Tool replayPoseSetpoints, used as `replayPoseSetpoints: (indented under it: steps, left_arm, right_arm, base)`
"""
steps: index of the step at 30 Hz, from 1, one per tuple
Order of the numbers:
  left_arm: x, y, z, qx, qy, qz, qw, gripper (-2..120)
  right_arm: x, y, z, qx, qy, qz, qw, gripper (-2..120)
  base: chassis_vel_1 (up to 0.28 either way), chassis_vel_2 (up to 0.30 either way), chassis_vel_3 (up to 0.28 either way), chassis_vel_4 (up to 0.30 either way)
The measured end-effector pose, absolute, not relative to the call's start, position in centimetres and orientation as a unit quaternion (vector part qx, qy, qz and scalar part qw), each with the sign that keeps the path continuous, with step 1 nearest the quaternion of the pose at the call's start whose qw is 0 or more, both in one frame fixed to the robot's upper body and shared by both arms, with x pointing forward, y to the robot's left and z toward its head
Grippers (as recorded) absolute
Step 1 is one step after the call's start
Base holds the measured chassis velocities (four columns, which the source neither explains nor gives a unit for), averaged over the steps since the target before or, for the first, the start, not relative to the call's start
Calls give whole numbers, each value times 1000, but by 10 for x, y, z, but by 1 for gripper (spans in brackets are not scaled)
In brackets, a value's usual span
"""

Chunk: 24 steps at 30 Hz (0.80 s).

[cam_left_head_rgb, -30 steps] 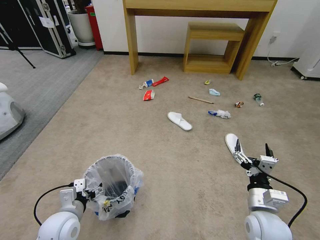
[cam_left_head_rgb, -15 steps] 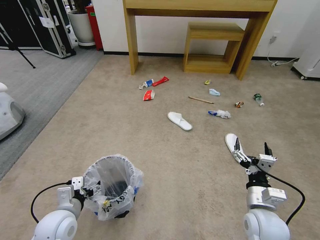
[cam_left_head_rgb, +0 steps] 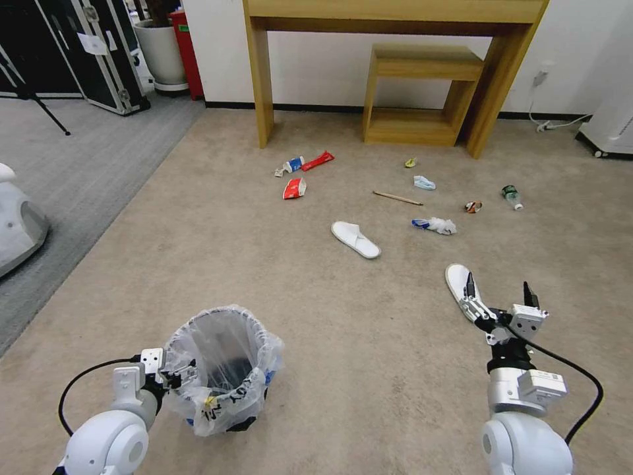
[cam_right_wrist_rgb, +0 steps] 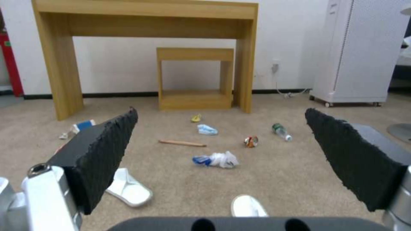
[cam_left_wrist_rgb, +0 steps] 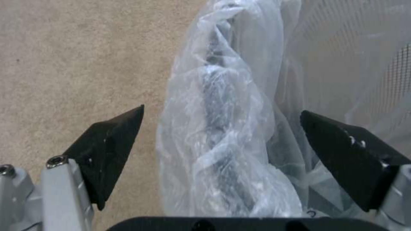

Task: Pick up the trash bin and place the garbage on the floor into it.

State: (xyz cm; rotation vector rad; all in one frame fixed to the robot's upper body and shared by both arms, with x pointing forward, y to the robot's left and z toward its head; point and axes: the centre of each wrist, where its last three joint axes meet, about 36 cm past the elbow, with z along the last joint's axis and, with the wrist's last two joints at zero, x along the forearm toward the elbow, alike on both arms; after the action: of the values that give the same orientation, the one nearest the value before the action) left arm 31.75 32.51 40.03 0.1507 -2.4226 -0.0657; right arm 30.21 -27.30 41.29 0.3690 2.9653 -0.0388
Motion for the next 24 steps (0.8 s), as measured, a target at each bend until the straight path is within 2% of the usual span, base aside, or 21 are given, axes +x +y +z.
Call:
replayPoseSetpoints:
  steps: [19,22,24]
  left_arm:
    - [326,331,401,54,-935,-27,350,93]
    - [327,330,399,52,-935,-29,351,87]
    - [328,329,397,51,-934,-30,352,77]
  right_arm:
    - [307,-268,408,129,989,-7,74,100]
    - [307,-269,408,130,989,-8,73,100]
    - [306,-269,408,131,989,-8,72,100]
  base:
    - [0,0,0,0]
    - [0,0,0,0]
    - [0,0,0,0]
